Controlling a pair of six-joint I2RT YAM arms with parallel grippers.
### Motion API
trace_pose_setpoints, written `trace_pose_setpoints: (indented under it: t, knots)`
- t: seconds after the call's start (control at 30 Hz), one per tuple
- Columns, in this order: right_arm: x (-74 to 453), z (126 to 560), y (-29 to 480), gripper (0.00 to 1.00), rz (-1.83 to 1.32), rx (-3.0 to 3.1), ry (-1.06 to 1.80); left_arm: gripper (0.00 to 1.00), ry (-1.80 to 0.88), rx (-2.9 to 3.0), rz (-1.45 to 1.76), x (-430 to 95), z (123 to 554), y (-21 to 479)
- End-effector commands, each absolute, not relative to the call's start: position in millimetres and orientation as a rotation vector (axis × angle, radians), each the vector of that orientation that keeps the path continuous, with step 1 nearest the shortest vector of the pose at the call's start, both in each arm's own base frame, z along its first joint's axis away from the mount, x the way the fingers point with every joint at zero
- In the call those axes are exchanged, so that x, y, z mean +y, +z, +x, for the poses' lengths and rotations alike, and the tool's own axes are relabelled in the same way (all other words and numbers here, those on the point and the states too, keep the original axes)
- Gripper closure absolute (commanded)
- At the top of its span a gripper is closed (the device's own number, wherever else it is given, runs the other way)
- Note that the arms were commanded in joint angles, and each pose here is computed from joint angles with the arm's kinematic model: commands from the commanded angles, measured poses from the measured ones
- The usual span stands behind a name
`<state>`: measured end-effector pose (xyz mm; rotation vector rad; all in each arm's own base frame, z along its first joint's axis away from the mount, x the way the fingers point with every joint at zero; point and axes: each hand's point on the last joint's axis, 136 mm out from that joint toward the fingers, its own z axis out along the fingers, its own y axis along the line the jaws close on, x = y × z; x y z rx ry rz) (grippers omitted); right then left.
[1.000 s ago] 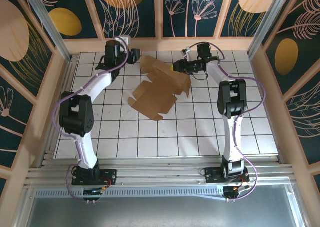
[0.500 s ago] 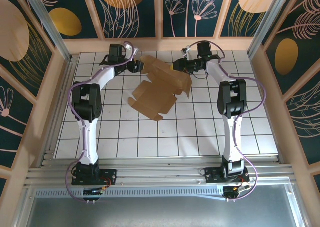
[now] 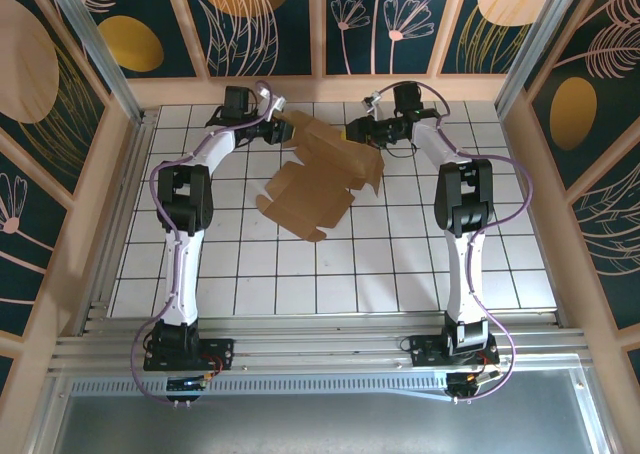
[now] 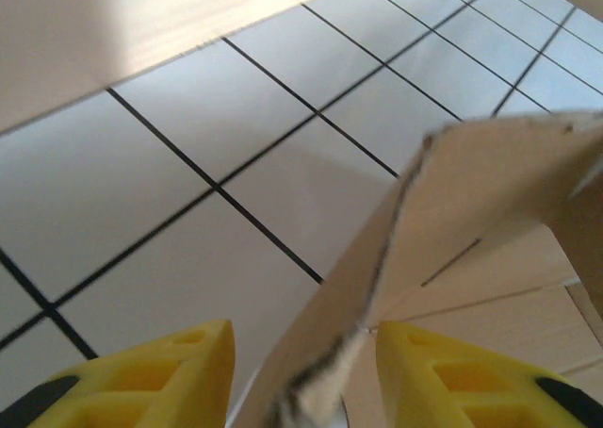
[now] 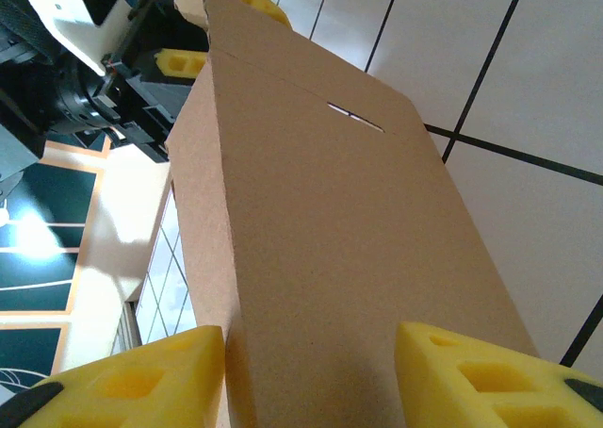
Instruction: Fold the paper box
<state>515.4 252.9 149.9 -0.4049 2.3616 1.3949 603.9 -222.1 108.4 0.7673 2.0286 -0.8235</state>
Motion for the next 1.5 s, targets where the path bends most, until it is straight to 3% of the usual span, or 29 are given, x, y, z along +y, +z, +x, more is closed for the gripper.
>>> trace_pose_setpoints:
  t: [0.0,0.17,0.37,0.77,0.93,1.2,1.33,1.43,1.47]
  knots:
    - [255.0,514.9,139.2,0.49,-0.403,2.401,1.364,0.64,-0.926,1.985,0.823,-233.0,595.1,115.7]
    - [255.5,516.7,141.5,0.49,-0.392,2.394,1.372,0.82,-0.964,2.016,0.792,-234.0,591.8,114.8]
    - [255.7,517.3,145.5,0.50,-0.386,2.389,1.380,0.96,-0.947,2.023,0.782,-231.4,588.1,119.6]
    - [258.6,521.6,140.8,0.51,-0.356,2.398,1.365,1.00,-0.856,2.052,0.759,-265.5,564.8,140.9]
    - [259.9,520.2,138.9,0.54,-0.359,2.405,1.362,1.00,-0.993,2.066,0.696,-281.1,553.8,147.0]
    - [260.7,519.4,136.7,0.54,-0.356,2.408,1.365,1.00,-0.984,2.102,0.630,-289.0,536.4,143.5]
    - [262.4,518.8,136.7,0.54,-0.359,2.408,1.366,0.93,-0.871,2.179,0.575,-274.9,538.5,120.4]
    - [261.9,518.2,137.7,0.54,-0.362,2.408,1.364,0.66,-0.917,2.147,0.630,-279.2,529.1,119.1]
    - [261.3,518.3,138.2,0.54,-0.364,2.409,1.363,0.62,-0.934,2.129,0.653,-281.1,525.6,120.9]
